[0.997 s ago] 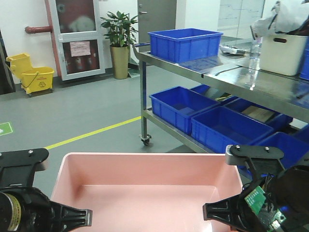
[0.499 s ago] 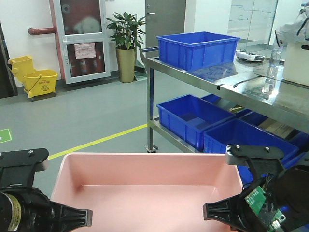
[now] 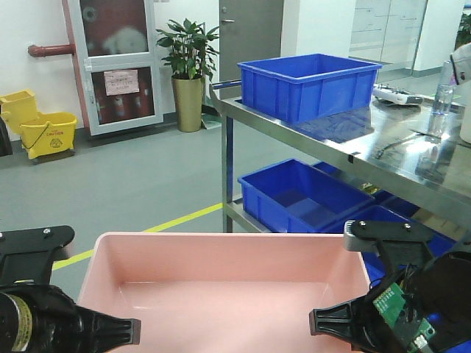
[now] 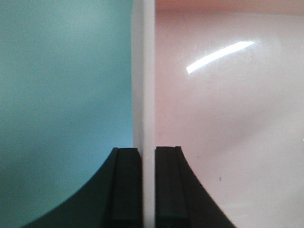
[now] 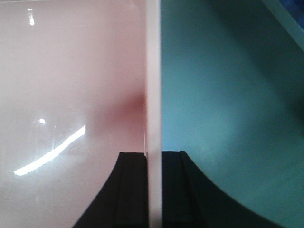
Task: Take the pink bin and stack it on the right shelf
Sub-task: 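Carry the bin with both grippers as the base drives to the table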
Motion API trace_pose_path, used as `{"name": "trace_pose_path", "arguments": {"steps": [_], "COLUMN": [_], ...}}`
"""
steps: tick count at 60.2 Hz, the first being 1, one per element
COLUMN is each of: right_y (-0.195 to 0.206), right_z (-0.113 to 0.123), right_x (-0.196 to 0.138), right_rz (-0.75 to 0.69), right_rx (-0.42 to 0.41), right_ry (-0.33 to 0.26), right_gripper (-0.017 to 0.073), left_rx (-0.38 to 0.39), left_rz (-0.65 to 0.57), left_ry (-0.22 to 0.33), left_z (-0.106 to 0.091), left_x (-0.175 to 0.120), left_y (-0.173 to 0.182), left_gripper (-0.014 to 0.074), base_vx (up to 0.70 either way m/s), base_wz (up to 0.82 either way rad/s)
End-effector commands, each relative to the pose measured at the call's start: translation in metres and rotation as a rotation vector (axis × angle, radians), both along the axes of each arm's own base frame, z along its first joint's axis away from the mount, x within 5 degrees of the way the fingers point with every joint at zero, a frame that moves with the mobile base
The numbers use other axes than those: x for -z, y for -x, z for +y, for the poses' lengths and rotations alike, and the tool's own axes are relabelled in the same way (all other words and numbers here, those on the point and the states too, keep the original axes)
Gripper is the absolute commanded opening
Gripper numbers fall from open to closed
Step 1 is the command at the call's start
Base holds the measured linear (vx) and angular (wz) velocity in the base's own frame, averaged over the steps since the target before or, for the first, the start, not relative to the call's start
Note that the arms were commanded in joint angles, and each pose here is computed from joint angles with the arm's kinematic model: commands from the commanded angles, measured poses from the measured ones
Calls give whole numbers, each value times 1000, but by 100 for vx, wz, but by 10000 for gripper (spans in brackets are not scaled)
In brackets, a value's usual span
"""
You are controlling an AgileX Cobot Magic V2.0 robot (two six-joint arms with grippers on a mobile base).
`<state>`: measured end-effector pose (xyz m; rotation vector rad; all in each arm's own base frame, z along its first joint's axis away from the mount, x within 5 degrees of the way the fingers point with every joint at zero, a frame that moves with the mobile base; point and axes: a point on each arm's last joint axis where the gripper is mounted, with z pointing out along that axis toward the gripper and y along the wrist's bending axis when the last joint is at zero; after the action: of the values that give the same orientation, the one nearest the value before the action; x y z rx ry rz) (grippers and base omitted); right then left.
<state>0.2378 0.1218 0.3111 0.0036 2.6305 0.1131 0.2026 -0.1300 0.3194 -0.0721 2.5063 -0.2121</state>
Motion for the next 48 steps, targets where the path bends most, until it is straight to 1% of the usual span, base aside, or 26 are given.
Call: {"name": "trace_pose_path", "arguments": {"steps": [1, 33, 48], "right_y": [-2, -2, -2], "right_z": [-6, -6, -6], "right_x": [-18, -18, -18], "right_rz": [-104, -104, -104], "right_rx": [-10, -10, -10], "right_ry": [10, 10, 10], "right_gripper": [64, 64, 64], "left_rx": [20, 20, 20], "left_rz": [-111, -111, -111], "left_ry": [54, 54, 54], "left_z": [0, 0, 0], "left_x": [-21, -21, -21], "left_y": [0, 0, 0], "left_gripper": [125, 125, 125], "base_vx": [43, 44, 39], "base_wz": [0, 4, -5]}}
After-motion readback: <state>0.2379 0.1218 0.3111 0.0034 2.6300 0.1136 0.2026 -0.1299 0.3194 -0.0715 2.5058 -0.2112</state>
